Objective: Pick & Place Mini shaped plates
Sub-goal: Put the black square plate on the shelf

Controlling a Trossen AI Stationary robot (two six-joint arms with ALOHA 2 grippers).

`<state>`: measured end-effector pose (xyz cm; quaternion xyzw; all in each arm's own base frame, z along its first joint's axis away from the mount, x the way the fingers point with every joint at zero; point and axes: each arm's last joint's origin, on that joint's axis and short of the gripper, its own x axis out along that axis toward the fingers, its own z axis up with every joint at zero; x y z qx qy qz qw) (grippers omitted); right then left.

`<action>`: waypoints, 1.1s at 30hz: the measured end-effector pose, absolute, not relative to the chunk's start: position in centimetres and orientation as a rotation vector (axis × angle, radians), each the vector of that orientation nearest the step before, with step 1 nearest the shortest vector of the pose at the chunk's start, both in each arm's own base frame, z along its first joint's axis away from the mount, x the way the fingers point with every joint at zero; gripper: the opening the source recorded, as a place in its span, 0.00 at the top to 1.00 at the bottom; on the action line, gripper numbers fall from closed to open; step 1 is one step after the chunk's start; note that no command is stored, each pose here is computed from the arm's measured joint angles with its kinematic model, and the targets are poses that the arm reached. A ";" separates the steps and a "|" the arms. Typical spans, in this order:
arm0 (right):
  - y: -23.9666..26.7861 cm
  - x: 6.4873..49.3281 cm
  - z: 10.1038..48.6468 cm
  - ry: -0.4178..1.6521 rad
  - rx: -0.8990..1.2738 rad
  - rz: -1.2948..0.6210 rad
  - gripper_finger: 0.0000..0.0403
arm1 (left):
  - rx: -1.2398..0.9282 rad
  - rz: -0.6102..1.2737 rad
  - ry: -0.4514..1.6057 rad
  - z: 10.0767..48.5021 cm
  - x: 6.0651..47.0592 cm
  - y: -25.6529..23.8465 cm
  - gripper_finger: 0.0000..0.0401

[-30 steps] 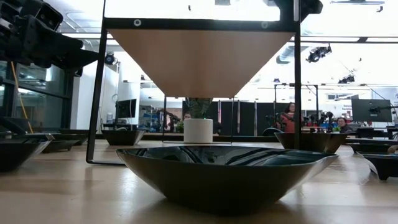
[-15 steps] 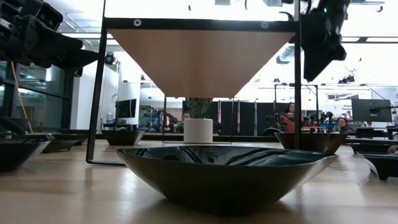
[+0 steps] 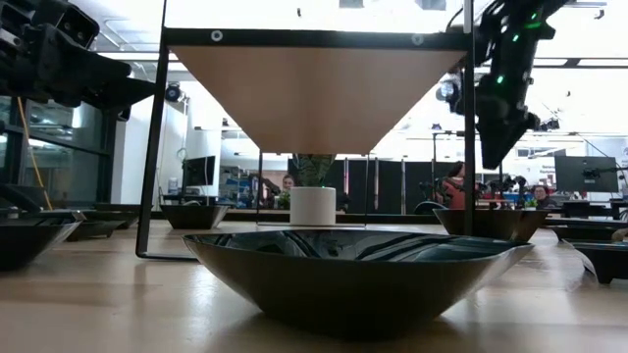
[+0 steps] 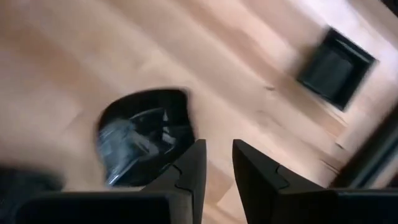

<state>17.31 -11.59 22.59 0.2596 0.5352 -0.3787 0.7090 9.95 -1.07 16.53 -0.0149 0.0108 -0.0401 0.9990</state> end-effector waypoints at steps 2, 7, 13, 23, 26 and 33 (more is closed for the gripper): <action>-12.8 17.2 21.9 1.183 0.634 -0.907 0.82 | -0.030 -0.081 0.022 16.5 9.9 -1.1 0.42; -15.4 17.3 19.9 1.198 0.712 -0.993 0.82 | -0.030 -0.081 0.022 16.5 10.0 -1.1 0.42; -17.7 17.4 18.0 1.204 0.743 -1.028 0.82 | -0.030 -0.081 0.022 16.5 9.9 -1.1 0.42; -20.0 16.9 16.4 1.189 0.750 -1.100 0.82 | -0.030 -0.080 0.021 16.5 9.9 -1.1 0.42; -20.5 16.5 16.4 1.196 0.757 -1.125 0.82 | -0.030 -0.080 0.022 16.5 10.0 -1.1 0.42; -22.0 16.7 16.8 1.202 0.776 -1.120 0.75 | -0.030 -0.080 0.022 16.5 9.9 -1.1 0.42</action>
